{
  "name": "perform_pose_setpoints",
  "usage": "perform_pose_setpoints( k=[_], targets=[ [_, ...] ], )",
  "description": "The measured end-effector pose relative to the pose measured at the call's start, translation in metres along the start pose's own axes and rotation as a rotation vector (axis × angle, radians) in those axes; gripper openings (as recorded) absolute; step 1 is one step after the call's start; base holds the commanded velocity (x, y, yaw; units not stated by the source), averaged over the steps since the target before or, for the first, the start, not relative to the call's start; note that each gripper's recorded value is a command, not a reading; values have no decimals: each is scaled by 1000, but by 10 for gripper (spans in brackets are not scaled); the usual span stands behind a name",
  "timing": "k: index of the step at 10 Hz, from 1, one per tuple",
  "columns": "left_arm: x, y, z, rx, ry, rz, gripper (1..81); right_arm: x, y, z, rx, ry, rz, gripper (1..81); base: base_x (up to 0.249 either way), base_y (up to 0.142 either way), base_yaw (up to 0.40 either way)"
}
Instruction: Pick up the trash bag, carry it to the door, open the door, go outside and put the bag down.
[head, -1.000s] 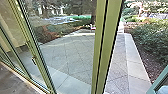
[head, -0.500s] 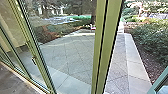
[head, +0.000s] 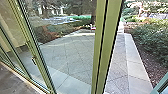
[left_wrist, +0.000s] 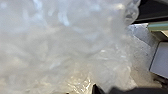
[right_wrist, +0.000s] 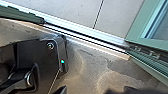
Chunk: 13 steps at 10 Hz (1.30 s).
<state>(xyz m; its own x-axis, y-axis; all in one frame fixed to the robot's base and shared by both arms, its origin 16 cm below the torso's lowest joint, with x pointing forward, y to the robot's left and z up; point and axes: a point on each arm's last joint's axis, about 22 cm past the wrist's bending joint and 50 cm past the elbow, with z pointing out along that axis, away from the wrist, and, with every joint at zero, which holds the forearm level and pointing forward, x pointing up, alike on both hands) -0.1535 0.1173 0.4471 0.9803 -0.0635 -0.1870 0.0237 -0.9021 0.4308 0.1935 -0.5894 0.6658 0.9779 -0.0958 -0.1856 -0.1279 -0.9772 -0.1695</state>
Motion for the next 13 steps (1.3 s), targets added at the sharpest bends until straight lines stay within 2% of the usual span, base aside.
perform_pose_setpoints(
  k=[2,3,5,6,8,9,11,12,13],
  targets=[
    [2,0,0,-1,2,2,10,-33,-52,50,95,-21,-49,811,0,0,0],
    [2,0,0,0,2,2,10,-45,-70,70,124,-21,-58,811,0,0,0],
    [2,0,0,0,3,2,10,-76,-98,103,167,-14,-63,811,0,0,0],
    [2,0,0,0,3,2,10,-90,-107,113,176,-15,-75,811,0,0,0],
    [3,0,0,1,5,2,10,-99,-122,133,172,29,-120,811,0,0,0],
    [3,0,0,1,7,2,10,-111,-141,146,199,21,-131,811,0,0,0],
    [4,-1,0,2,7,2,10,-135,-197,175,282,-9,-137,811,0,0,0],
    [6,-2,0,3,10,3,10,-145,-219,188,311,-21,-135,811,0,0,0],
    [9,-4,-1,6,15,5,10,-155,-231,202,320,-31,-130,811,0,0,0]
  ],
)
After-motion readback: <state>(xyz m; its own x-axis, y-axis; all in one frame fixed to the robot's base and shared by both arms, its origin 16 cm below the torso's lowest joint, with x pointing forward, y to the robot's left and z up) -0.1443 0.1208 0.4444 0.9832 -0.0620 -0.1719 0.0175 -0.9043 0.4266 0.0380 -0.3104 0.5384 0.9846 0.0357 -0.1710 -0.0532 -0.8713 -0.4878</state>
